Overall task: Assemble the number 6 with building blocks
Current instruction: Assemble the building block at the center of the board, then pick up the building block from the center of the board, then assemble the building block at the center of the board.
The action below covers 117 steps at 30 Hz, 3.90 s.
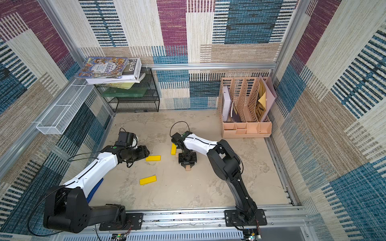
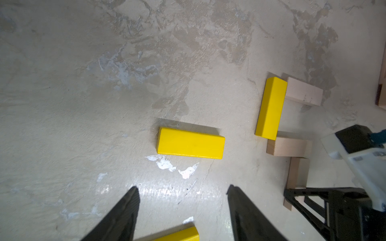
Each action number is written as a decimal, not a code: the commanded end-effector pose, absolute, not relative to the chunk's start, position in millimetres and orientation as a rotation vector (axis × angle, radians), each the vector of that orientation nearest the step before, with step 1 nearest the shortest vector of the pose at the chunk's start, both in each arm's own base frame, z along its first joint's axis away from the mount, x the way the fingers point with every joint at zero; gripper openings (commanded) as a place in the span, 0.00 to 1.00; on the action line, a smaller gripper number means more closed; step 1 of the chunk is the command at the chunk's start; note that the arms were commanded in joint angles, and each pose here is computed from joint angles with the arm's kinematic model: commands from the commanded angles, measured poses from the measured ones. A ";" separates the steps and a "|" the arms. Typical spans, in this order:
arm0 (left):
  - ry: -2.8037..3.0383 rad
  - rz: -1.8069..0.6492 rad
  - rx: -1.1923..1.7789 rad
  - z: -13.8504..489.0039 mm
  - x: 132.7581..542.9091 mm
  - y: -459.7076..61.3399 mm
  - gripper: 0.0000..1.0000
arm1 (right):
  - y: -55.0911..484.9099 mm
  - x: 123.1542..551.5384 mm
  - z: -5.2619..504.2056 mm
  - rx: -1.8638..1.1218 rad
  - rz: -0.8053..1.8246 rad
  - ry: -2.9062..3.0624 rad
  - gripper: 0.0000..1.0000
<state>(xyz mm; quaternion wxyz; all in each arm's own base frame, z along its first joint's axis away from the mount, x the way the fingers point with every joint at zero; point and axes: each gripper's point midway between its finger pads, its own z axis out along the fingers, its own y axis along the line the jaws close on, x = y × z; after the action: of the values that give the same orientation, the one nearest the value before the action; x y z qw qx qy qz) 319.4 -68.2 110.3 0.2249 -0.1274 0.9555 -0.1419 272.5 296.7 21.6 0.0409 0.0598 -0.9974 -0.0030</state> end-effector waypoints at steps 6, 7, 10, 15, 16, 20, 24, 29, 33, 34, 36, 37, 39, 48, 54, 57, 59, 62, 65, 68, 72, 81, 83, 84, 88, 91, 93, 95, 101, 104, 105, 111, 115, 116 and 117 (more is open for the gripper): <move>2.637 -0.380 -0.339 110.9 319.5 -67.2 0.71 | 293.7 272.9 19.6 0.185 0.018 -3.054 0.33; 2.635 -0.380 -0.338 110.9 319.9 -67.2 0.71 | 293.1 272.2 19.6 0.183 0.021 -3.053 0.33; 2.636 -0.381 -0.338 110.7 319.6 -67.4 0.71 | 291.1 270.4 18.4 0.183 0.028 -3.047 0.38; 2.639 -0.389 -0.337 109.8 318.5 -68.3 0.71 | 289.4 267.3 20.8 0.191 0.043 -3.047 0.98; 2.639 -0.388 -0.335 109.9 318.5 -68.2 0.71 | 290.3 267.2 22.8 0.196 0.038 -3.054 0.96; 2.639 -0.392 -0.332 110.3 319.6 -68.9 0.71 | 293.3 269.4 36.9 0.199 0.003 -3.082 0.96; 2.629 -0.388 -0.293 116.6 326.3 -70.0 0.72 | 292.5 272.5 79.2 0.208 -0.045 -3.133 0.97; 2.649 -0.443 -0.422 116.5 335.4 -72.8 0.75 | 267.9 292.7 151.0 0.172 -0.121 -3.283 1.00; 2.715 -0.582 -0.789 99.9 330.6 -84.9 0.70 | 228.2 318.8 179.5 0.048 -0.216 -3.355 0.97; 2.712 -0.605 -0.895 94.9 328.5 -86.4 0.69 | 219.6 325.0 182.9 0.021 -0.231 -3.365 0.96; 2.685 -0.627 -1.103 85.8 324.7 -88.0 0.67 | 204.0 335.8 187.7 -0.006 -0.260 -3.382 0.96; 2.668 -0.613 -1.171 83.3 323.9 -86.2 0.67 | 198.8 339.3 187.9 -0.013 -0.265 -3.385 0.96; 2.620 -0.567 -1.300 80.1 324.5 -81.0 0.67 | 189.3 345.8 187.6 -0.016 -0.285 -3.385 0.96; 2.492 -0.473 -1.581 75.4 335.7 -83.8 0.67 | 165.1 359.7 175.2 -0.025 -0.389 -3.368 0.96; 2.466 -0.475 -1.682 59.8 345.1 -105.5 0.67 | 145.7 372.6 175.0 -0.058 -0.410 -3.375 0.96; 2.454 -0.469 -1.702 54.0 351.5 -110.9 0.67 | 138.1 374.9 173.4 -0.082 -0.412 -3.376 0.96; 2.458 -0.461 -1.714 49.4 354.7 -113.3 0.67 | 134.0 375.3 171.9 -0.092 -0.414 -3.372 0.96; 2.443 -0.435 -1.731 46.5 356.9 -112.4 0.65 | 131.1 374.9 169.9 -0.094 -0.410 -3.365 0.96; 2.439 -0.428 -1.755 41.0 357.0 -112.7 0.61 | 128.4 376.2 168.6 -0.104 -0.407 -3.359 0.96; 2.445 -0.436 -1.803 30.4 353.5 -116.1 0.59 | 127.7 377.5 170.1 -0.103 -0.404 -3.361 0.96; 2.439 -0.438 -1.833 25.6 348.9 -117.8 0.57 | 126.1 377.5 169.5 -0.105 -0.390 -3.356 0.96; 2.492 -0.438 -1.817 21.6 336.9 -119.4 0.05 | 127.5 378.4 172.7 -0.118 -0.405 -3.356 0.88; 2.546 -0.419 -1.757 27.4 333.1 -118.4 0.00 | 127.6 378.6 173.8 -0.120 -0.407 -3.357 0.87; 2.598 -0.405 -1.690 32.5 332.7 -117.8 0.00 | 127.7 378.7 174.7 -0.123 -0.409 -3.358 0.87; 2.829 -0.417 -1.297 55.7 338.9 -128.4 0.00 | 129.1 380.8 180.1 -0.134 -0.429 -3.368 0.87; 2.998 -0.476 -0.916 69.9 340.2 -144.3 0.00 | 130.6 383.3 184.0 -0.136 -0.445 -3.376 0.87; 3.099 -0.418 -0.722 74.5 327.9 -144.9 0.00 | 130.3 384.6 185.5 -0.141 -0.453 -3.378 0.87; 3.156 -0.382 -0.539 76.1 314.8 -146.0 0.00 | 131.3 384.4 186.1 -0.142 -0.460 -3.378 0.87; 3.303 -0.456 -0.264 57.8 271.4 -169.4 0.00 | 130.9 382.1 184.5 -0.151 -0.469 -3.377 0.87; 3.295 -0.486 -0.117 52.1 269.1 -189.9 0.00 | 131.2 380.1 183.0 -0.152 -0.476 -3.375 0.87; 3.286 -0.493 -0.080 49.7 269.7 -195.3 0.00 | 131.2 379.4 182.9 -0.149 -0.476 -3.374 0.87; 3.282 -0.481 0.075 40.9 270.3 -215.6 0.00 | 127.6 375.8 184.9 -0.147 -0.463 -3.381 0.87; 3.277 -0.454 0.137 37.1 269.6 -219.2 0.00 | 124.3 372.3 183.6 -0.157 -0.463 -3.383 0.87; 3.274 -0.449 0.148 36.4 269.3 -219.9 0.00 | 123.9 371.9 183.4 -0.158 -0.466 -3.383 0.87; 3.270 -0.444 0.156 35.6 269.6 -220.5 0.00 | 123.5 371.3 182.7 -0.159 -0.465 -3.382 0.87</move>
<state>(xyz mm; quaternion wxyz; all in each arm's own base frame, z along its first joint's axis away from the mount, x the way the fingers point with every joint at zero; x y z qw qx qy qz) 267.9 -221.2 37.3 -0.0883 0.0293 0.9856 -0.1412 370.6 124.6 180.5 -0.1309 -0.0468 -0.9813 -0.1331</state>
